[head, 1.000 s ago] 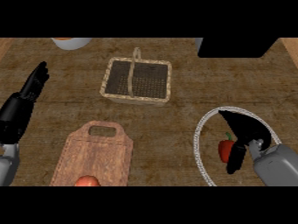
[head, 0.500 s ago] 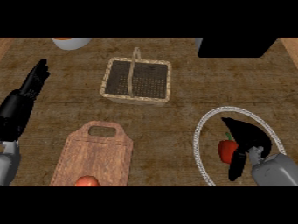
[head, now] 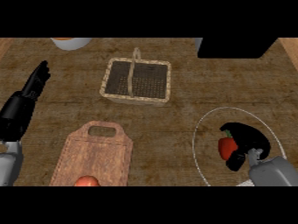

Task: Pick the bell pepper from the placemat and place it in the basket

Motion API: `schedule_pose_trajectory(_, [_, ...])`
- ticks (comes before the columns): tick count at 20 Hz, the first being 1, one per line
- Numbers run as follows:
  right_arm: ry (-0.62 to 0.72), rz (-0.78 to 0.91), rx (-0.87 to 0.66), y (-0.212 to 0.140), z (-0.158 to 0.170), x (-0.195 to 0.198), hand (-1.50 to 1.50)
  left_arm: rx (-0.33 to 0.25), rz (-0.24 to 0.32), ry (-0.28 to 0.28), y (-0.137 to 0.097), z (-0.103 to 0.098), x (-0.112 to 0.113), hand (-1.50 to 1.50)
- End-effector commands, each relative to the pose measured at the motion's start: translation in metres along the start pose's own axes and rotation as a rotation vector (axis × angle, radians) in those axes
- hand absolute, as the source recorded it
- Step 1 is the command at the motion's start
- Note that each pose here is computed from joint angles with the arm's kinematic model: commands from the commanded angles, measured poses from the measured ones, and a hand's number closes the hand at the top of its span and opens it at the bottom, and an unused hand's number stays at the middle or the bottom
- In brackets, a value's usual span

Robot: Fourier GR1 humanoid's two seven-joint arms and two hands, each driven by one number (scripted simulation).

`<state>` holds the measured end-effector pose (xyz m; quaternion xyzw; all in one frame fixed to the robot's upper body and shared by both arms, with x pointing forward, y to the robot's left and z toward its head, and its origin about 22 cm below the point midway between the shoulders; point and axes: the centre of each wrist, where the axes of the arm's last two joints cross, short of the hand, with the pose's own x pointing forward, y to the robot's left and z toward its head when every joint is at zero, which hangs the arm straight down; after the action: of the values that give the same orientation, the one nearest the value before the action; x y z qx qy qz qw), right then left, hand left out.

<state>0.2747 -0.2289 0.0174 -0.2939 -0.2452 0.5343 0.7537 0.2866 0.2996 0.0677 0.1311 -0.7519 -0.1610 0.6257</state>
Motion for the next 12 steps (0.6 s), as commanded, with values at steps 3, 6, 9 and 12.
schedule_pose_trajectory(3, [-0.023, 0.020, 0.018, 0.005, -0.022, -0.007, 1.50, -0.012, -0.002, -0.002, -0.002, 0.016, 0.002, 0.00])
schedule_pose_trajectory(6, [-0.039, 0.062, -0.018, -0.011, -0.005, 0.000, 1.50, 0.007, -0.009, -0.002, 0.015, 0.010, -0.001, 0.00])
schedule_pose_trajectory(9, [-0.060, 0.093, -0.037, 0.009, -0.026, -0.007, 1.50, -0.018, -0.009, -0.007, -0.007, 0.001, 0.007, 0.00])
schedule_pose_trajectory(12, [-0.114, 0.093, -0.187, -0.070, -0.025, -0.020, 1.50, -0.010, -0.004, -0.003, 0.003, 0.001, 0.008, 0.00])
